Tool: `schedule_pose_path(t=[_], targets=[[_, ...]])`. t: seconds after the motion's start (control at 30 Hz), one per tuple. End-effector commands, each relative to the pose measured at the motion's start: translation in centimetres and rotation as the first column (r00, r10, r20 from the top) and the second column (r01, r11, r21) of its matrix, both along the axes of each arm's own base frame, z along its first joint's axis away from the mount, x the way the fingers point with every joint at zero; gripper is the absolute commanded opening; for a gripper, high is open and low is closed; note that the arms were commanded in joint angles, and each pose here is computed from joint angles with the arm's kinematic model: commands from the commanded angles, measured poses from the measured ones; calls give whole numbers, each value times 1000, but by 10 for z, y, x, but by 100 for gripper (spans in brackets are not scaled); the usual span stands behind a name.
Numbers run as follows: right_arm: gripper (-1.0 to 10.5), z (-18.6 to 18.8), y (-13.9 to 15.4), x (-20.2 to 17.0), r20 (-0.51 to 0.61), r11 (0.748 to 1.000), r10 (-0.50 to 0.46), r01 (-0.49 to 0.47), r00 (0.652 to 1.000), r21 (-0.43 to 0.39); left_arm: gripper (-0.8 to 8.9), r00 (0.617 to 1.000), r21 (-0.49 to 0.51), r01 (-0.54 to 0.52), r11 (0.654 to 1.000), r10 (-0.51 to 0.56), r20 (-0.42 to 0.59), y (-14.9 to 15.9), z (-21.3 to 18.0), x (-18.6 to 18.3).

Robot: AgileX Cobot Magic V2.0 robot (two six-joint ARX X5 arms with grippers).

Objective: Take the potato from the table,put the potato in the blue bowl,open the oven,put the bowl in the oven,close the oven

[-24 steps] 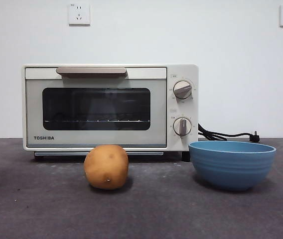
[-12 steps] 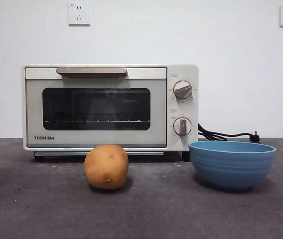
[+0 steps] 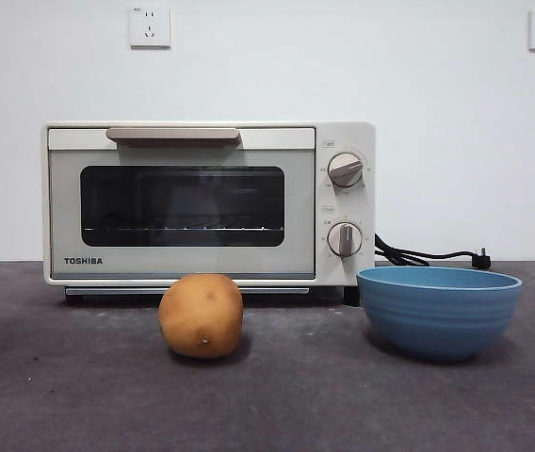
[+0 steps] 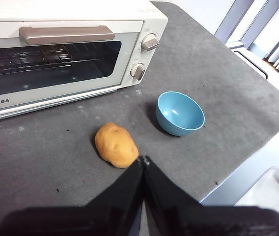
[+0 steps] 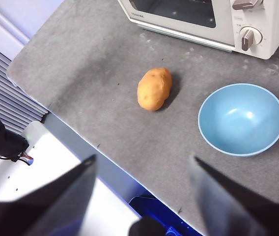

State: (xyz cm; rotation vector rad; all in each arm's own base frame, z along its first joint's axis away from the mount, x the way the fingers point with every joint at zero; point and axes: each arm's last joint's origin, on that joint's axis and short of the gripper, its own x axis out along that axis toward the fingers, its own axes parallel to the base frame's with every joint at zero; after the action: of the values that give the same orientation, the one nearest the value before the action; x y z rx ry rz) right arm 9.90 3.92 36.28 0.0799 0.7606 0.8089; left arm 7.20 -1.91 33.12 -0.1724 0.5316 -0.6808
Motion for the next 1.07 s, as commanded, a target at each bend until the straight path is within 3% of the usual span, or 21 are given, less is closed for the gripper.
schedule_pose_path(t=[0.03,0.37,0.77,1.07], targets=[[630,0,1,4,-19,1000,-14,14,1000,18,-8,1000,10,8,1000,-8,16,0,1,-1],[627,-5,31,40,-63,997,67,-64,996,54,-8,1000,10,8,1000,-8,20,0,1,-1],[628,-41,128,90,-71,989,145,-147,987,-16,-8,1000,9,8,1000,-8,19,0,1,-1],[628,-98,194,122,-91,991,102,-110,991,-81,-8,1000,9,8,1000,-8,19,0,1,-1]])
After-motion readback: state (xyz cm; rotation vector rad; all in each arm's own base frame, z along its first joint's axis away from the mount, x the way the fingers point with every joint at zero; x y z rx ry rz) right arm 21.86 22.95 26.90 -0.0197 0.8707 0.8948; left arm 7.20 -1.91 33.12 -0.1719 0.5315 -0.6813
